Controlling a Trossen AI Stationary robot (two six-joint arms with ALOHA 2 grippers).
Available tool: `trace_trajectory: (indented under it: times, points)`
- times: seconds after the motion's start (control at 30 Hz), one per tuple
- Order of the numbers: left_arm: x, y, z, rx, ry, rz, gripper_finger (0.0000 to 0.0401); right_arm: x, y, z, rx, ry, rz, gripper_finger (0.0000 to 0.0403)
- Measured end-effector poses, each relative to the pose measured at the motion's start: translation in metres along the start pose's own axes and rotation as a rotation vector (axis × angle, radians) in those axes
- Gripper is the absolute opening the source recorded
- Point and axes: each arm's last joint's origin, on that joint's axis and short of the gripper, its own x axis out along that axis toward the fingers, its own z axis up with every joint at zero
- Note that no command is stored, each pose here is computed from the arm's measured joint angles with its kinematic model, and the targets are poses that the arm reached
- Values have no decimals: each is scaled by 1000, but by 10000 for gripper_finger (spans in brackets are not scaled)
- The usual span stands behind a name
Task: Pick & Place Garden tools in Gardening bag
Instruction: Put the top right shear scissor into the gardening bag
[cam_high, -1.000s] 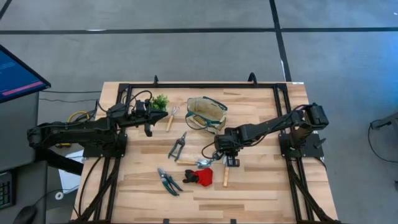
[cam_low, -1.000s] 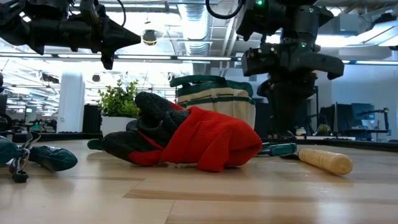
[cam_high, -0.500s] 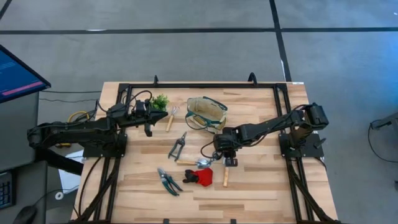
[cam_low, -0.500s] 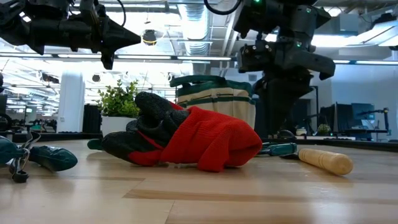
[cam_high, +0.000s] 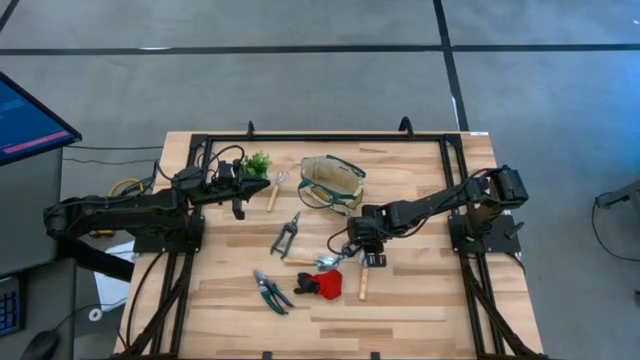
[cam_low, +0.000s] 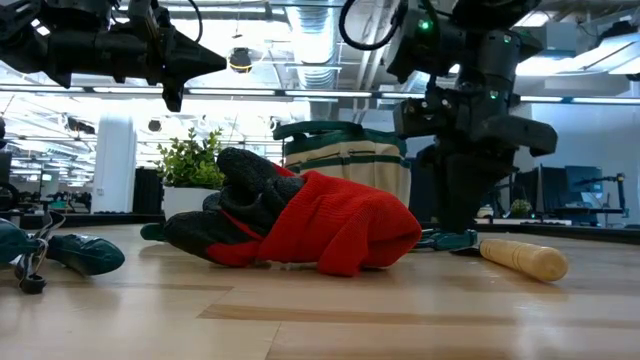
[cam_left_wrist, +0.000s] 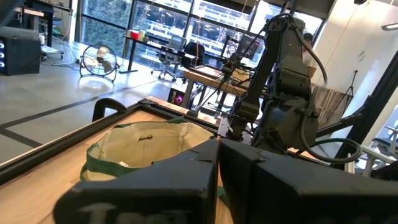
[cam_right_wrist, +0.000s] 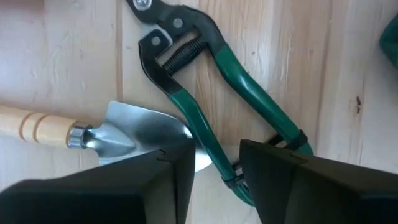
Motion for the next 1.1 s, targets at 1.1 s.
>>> trace_trajectory:
  times: [1.1]
  points:
    - [0, 0, 0, 3, 0, 1, 2, 8, -10, 4, -56, -8, 19, 118]
